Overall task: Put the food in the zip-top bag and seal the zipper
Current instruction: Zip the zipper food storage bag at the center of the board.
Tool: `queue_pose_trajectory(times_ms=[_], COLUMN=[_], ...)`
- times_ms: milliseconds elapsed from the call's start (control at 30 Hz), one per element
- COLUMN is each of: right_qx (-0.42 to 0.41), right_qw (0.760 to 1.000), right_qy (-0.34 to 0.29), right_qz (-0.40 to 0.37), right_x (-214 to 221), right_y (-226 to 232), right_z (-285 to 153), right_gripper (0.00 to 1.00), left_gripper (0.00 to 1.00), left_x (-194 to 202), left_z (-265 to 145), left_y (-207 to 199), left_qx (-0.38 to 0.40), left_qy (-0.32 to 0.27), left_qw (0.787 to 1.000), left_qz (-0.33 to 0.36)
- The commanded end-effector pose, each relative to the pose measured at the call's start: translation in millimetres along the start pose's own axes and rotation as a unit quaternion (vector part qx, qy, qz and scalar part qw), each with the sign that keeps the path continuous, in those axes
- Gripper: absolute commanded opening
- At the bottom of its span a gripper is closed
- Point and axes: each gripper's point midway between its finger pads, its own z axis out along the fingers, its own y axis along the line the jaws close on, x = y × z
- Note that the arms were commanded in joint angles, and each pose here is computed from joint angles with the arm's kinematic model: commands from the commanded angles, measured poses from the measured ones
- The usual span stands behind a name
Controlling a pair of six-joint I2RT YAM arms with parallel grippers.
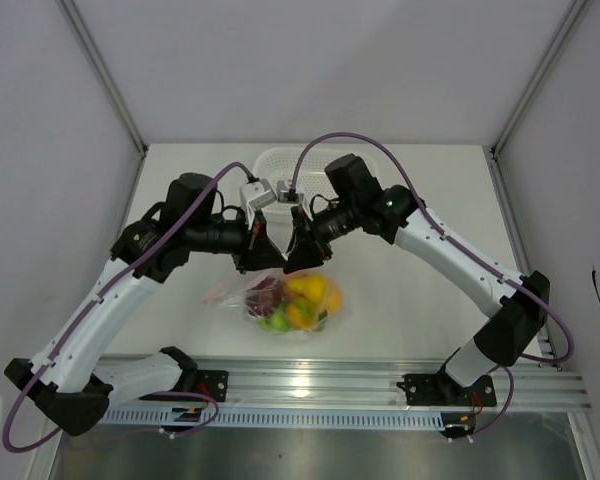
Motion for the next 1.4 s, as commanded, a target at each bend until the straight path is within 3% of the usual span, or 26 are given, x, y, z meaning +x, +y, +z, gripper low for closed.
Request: queue_pose_trajectory(times_ms=[0,67,100,233,300,367,433,567,767,900,1000,1067,1100,1133,1167,1200,1267,1367], right_qx=[-0.007,-0.006,-0.002,0.002,0.043,0.084,0.110,0.207,0.269,0.269,0.171,0.091,0.082,0.078,0.075,0.078,0.080,0.052], right_qw=[0.999,0.999,0.999,1.000,0.999,0.996,0.993,0.968,0.944,0.942,0.969,0.983,0.985,0.987,0.989,0.989,0.991,0.994], right_qy=[0.030,0.035,0.032,0.029,0.021,-0.024,-0.046,-0.136,-0.179,-0.185,-0.170,-0.156,-0.149,-0.139,-0.127,-0.121,-0.100,-0.078], right_qz=[-0.023,-0.020,-0.018,-0.011,0.004,-0.024,0.016,0.035,0.073,0.083,0.057,0.028,0.005,0.001,-0.006,-0.013,-0.039,-0.051], right_x=[1.7,4.8,6.7,13.7,18.3,0.9,8.4,-6.8,-5.1,-1.0,-0.7,-0.9,-2.4,-7.6,-8.5,-11.6,-17.4,-22.6], right_y=[10.0,9.4,8.1,10.4,-2.5,-9.7,-19.2,-45.6,-60.9,-62.9,-39.0,-16.2,-13.5,-7.2,-4.8,-4.1,-2.1,2.2], right_z=[5.6,6.8,7.0,4.9,5.5,-4.9,-11.2,-57.8,-90.6,-90.9,-75.2,-65.0,-63.8,-65.4,-62.1,-62.4,-63.6,-61.8], right_gripper=[0.20,0.02,0.00,0.00,0.00,0.00,0.00,0.00,0.00,0.00,0.01,0.28,0.51,0.60,0.63,0.76,0.91,0.95], left_gripper=[0.01,0.01,0.01,0.00,0.01,0.01,0.01,0.01,0.00,0.00,0.01,0.01,0.01,0.01,0.00,0.01,0.00,0.01], left_x=[-19.3,-19.4,-19.5,-18.6,-18.6,-16.5,-13.9,-4.2,6.1,5.2,8.4,7.2,6.0,3.8,1.9,0.7,-3.1,-5.1], left_z=[-3.9,-4.9,-6.3,-8.7,-9.6,-10.9,-11.7,-15.1,-18.4,-26.1,-25.0,-21.1,-20.0,-20.2,-19.0,-18.9,-19.3,-18.0], left_y=[-7.5,-7.0,-7.1,-5.8,-2.9,0.5,7.1,15.7,19.1,23.4,16.1,13.4,9.5,8.2,7.4,6.7,2.7,-3.0], left_qx=[0.017,0.012,0.010,-0.001,-0.011,-0.022,-0.042,-0.070,-0.084,-0.112,-0.090,-0.075,-0.062,-0.058,-0.053,-0.051,-0.040,-0.022], left_qy=[-0.029,-0.030,-0.032,-0.036,-0.038,-0.039,-0.039,-0.043,-0.042,-0.054,-0.053,-0.046,-0.044,-0.045,-0.045,-0.045,-0.043,-0.038], left_qw=[0.999,0.999,0.999,0.999,0.998,0.998,0.998,0.996,0.995,0.992,0.994,0.996,0.997,0.997,0.997,0.997,0.998,0.998], left_qz=[0.033,0.035,0.036,0.038,0.038,0.038,0.036,0.031,0.015,0.014,0.022,0.025,0.027,0.030,0.032,0.033,0.038,0.037])
